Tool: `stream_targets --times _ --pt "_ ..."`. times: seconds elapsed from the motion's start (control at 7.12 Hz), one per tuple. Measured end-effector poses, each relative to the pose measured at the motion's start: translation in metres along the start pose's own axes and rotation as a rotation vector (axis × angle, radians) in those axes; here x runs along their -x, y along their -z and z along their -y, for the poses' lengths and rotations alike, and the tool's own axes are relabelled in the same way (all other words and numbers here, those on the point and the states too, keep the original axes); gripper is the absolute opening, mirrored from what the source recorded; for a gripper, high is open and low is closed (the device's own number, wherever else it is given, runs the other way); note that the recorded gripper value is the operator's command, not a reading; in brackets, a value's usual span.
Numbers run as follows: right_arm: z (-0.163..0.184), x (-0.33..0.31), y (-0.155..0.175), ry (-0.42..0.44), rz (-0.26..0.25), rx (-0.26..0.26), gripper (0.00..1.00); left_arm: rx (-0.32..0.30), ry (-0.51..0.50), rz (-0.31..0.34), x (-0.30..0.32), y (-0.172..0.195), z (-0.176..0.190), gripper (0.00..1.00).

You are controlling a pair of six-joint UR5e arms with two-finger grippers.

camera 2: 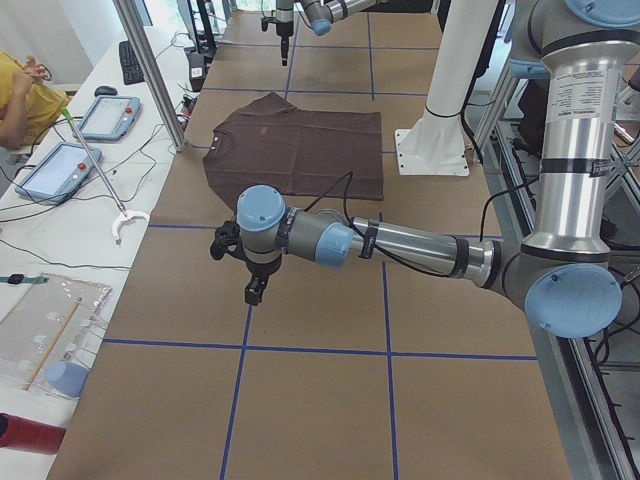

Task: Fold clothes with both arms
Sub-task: 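Move the right gripper toward the shirt's sleeve nearest it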

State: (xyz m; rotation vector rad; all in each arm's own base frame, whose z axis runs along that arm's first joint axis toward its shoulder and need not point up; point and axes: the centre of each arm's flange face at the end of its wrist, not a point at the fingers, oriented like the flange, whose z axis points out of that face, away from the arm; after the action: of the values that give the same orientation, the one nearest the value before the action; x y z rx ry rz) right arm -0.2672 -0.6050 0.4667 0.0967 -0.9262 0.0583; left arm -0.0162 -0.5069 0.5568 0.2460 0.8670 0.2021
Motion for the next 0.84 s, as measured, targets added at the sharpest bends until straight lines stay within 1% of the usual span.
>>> stream_targets --times 0.14,0.28,0.42,0.7,0.84 --pt "0.01 0.032 -0.023 -0.092 -0.012 -0.041 0.79 0.0 -0.001 -0.012 0.001 -0.002 0.0 1.0" --pt "0.016 0.053 -0.041 -0.155 -0.027 -0.063 0.79 0.001 0.0 -0.017 0.002 -0.003 -0.001 1.0" --pt "0.019 0.062 -0.055 -0.183 -0.039 -0.066 0.78 0.001 0.0 -0.018 0.003 -0.004 -0.001 1.0" --pt "0.026 0.072 -0.072 -0.2 -0.06 -0.057 0.71 0.002 0.002 -0.021 0.003 -0.005 -0.002 1.0" --pt "0.029 0.072 -0.078 -0.202 -0.07 -0.051 0.7 0.003 0.003 -0.022 0.003 -0.005 -0.002 1.0"
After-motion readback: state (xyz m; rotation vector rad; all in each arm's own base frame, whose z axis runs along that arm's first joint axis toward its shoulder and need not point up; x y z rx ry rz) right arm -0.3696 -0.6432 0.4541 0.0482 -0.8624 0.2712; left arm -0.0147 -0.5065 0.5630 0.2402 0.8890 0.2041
